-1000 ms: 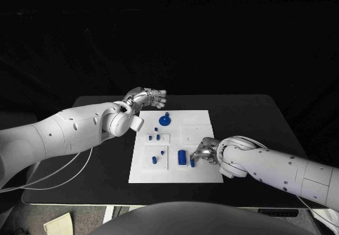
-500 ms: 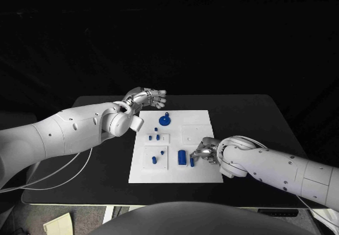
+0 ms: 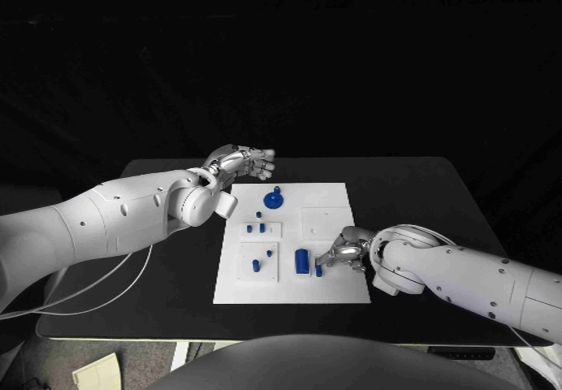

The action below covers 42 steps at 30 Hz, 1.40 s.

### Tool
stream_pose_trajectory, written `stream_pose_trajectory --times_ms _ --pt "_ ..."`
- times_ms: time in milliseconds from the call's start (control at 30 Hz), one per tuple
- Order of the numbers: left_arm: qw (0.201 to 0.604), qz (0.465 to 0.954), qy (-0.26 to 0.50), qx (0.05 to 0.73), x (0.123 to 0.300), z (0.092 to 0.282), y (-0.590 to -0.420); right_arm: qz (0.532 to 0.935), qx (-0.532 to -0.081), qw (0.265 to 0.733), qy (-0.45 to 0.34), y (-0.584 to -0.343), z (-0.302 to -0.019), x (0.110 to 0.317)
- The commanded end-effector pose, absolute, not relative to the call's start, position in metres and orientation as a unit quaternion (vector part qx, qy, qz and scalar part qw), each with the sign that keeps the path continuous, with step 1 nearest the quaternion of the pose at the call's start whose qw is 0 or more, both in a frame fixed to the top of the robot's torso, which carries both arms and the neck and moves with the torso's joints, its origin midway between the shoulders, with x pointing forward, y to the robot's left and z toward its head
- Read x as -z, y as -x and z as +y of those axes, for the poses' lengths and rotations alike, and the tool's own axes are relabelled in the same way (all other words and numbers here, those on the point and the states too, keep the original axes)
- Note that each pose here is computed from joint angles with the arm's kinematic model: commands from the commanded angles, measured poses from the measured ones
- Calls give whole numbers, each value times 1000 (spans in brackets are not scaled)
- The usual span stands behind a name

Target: Assemble the parts on the task board

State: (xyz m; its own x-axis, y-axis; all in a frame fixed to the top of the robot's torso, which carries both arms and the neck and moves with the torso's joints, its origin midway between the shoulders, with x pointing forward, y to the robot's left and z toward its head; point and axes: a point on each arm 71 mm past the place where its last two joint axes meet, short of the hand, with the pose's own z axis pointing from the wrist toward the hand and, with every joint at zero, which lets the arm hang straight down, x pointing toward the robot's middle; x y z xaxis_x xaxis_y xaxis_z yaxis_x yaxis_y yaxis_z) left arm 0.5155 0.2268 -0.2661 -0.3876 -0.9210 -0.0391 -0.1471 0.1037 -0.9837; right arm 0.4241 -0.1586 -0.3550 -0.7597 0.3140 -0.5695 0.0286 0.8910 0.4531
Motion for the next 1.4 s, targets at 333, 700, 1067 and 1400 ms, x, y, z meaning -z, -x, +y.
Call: stream_pose_trajectory --times_ms 333,700,1067,1400 --pt "362 644 412 534 265 224 -515 919 -219 322 -54 -418 -153 354" --pt "362 644 411 534 265 224 -515 918 -208 334 -45 -419 -149 356" --pt "362 644 412 533 265 224 -515 919 -200 337 -40 -419 -149 359" --pt "361 645 412 534 265 224 -516 915 -194 351 -49 -423 -150 359"
